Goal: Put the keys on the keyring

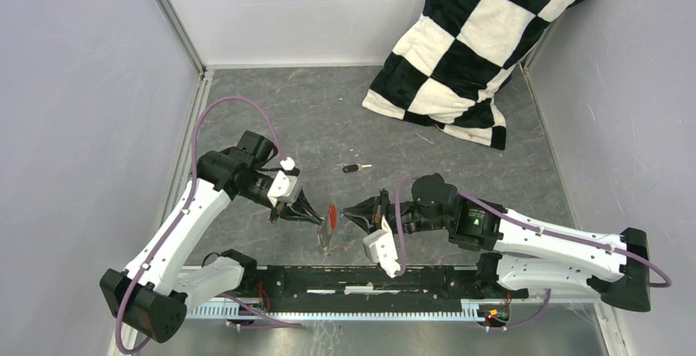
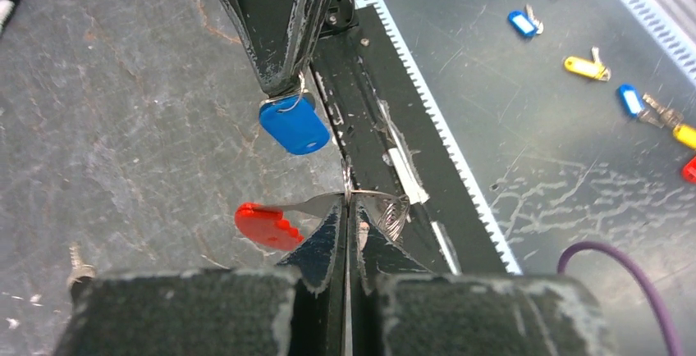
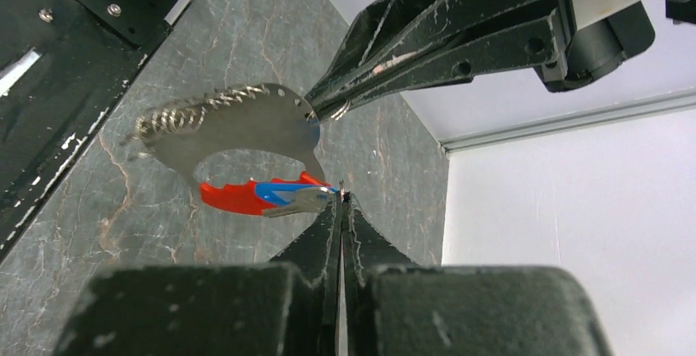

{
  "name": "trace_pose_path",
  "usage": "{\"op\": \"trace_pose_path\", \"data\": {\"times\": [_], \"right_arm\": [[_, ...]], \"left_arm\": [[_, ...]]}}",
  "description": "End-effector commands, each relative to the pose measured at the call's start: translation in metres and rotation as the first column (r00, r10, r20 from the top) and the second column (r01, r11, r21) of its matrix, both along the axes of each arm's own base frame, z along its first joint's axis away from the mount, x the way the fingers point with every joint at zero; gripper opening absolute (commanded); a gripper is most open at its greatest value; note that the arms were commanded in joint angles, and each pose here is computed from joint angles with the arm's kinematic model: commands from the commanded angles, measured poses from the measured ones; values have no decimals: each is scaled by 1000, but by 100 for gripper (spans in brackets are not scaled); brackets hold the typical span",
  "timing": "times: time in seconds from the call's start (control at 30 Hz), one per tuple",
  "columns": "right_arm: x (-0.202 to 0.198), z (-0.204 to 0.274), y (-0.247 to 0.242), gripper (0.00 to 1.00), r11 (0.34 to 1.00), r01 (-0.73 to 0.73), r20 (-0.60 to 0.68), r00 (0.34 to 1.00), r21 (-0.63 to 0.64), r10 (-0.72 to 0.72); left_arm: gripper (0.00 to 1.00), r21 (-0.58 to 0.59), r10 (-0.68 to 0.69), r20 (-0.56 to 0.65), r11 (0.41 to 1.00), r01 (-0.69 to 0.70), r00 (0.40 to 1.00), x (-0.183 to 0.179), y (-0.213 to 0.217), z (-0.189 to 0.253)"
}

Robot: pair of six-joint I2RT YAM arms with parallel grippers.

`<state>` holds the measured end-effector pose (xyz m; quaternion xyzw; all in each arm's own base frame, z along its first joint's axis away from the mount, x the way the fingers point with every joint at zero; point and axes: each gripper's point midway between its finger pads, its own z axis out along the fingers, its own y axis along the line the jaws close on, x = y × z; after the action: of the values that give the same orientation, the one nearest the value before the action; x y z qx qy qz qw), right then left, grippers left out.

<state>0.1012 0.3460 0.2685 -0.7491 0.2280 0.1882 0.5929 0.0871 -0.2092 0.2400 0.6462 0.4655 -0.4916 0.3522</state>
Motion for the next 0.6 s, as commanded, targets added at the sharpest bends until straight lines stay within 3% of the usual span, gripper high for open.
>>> {"op": "trace_pose_path", "data": {"times": [0.0,0.57], "right_arm": [[-4,31,4,0,999,-10,22,1000,32,9],[-8,17,15,1,999,8,10,1000,-53,-8]], "left_arm": [[2,-8,-68,156,997,70,985,6,-2,10],[2,41,-160,205,987,154,966,4,-5,8]]}}
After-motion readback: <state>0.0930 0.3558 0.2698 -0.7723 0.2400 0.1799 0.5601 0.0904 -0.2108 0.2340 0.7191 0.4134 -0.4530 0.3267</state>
